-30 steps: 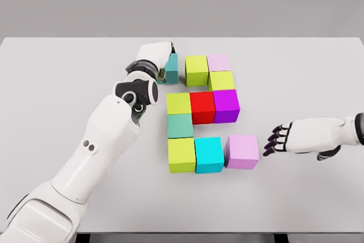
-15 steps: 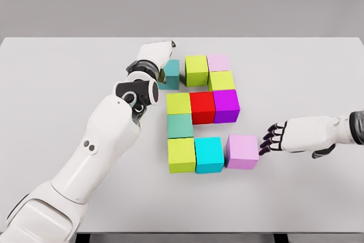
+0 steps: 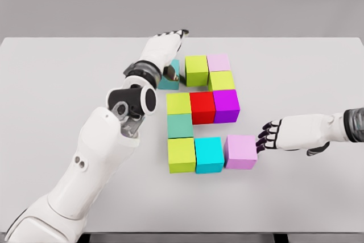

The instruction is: Assemble the squares on the desktop into the number 2

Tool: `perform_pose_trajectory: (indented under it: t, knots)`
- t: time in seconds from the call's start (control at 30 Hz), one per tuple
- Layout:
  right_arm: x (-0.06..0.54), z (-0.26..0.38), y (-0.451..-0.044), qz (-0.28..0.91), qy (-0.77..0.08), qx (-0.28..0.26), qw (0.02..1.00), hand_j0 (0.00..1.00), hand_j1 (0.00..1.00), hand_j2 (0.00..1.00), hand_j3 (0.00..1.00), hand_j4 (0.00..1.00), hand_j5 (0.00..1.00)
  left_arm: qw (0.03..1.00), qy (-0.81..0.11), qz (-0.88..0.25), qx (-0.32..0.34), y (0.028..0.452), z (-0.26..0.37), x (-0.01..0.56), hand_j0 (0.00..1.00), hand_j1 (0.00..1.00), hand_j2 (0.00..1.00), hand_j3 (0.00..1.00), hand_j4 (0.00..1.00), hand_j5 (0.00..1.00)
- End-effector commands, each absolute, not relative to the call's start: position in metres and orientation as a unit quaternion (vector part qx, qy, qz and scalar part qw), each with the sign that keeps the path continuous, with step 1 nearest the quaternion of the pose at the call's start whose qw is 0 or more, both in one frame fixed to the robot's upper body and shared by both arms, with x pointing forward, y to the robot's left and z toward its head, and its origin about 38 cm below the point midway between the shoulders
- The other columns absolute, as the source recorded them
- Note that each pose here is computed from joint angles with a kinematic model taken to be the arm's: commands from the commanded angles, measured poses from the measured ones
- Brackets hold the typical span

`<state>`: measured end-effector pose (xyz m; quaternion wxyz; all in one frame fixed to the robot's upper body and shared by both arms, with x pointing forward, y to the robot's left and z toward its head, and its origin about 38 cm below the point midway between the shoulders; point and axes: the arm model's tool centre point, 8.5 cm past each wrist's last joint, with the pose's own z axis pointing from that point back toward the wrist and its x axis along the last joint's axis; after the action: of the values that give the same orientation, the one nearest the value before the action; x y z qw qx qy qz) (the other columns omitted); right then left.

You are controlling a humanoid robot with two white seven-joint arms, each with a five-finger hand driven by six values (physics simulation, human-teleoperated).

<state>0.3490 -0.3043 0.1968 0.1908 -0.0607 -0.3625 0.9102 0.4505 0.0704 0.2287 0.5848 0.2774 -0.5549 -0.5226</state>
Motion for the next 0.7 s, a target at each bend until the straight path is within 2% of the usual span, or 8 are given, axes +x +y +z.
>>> perform_pose_trajectory:
  t: [0.0,0.07,0.2,0.33,0.47,0.53,0.6,0.67]
  knots:
    - [0.349,0.196,-0.303,0.910,-0.364,-0.059,0.191,1.00,1.00,1.00,1.00,1.00,1.00,0.584,-0.579,-0.515,0.243,0.092,0.243,0.446,1.00,1.00,1.00,1.00,1.00,1.00]
    - [0.350,0.197,-0.302,0.910,-0.365,-0.060,0.189,1.00,1.00,1.00,1.00,1.00,1.00,0.595,-0.565,-0.527,0.224,0.132,0.241,0.450,1.00,1.00,1.00,1.00,1.00,1.00]
    - [0.350,0.197,-0.299,0.910,-0.366,-0.059,0.187,1.00,1.00,1.00,1.00,1.00,1.00,0.640,-0.527,-0.541,0.141,0.209,0.246,0.453,1.00,1.00,1.00,1.00,1.00,1.00]
    - [0.351,0.198,-0.299,0.910,-0.367,-0.061,0.186,1.00,1.00,1.00,1.00,1.00,1.00,0.648,-0.483,-0.559,0.187,0.250,0.240,0.449,1.00,1.00,1.00,1.00,1.00,1.00]
    - [0.352,0.199,-0.297,0.909,-0.369,-0.060,0.184,1.00,1.00,1.00,1.00,1.00,1.00,0.622,-0.451,-0.597,0.232,0.259,0.242,0.450,1.00,1.00,1.00,1.00,1.00,1.00]
    - [0.352,0.198,-0.297,0.909,-0.369,-0.060,0.183,1.00,1.00,1.00,1.00,1.00,1.00,0.531,-0.456,-0.661,0.272,0.247,0.240,0.450,1.00,1.00,1.00,1.00,1.00,1.00]
    - [0.352,0.199,-0.296,0.909,-0.370,-0.061,0.183,1.00,1.00,1.00,1.00,1.00,1.00,0.467,-0.462,-0.703,0.275,0.240,0.238,0.449,1.00,1.00,1.00,1.00,1.00,1.00]
    - [0.353,0.201,-0.295,0.909,-0.371,-0.063,0.181,1.00,1.00,1.00,1.00,1.00,1.00,0.355,-0.458,-0.768,0.274,0.234,0.234,0.445,1.00,1.00,1.00,1.00,1.00,1.00]
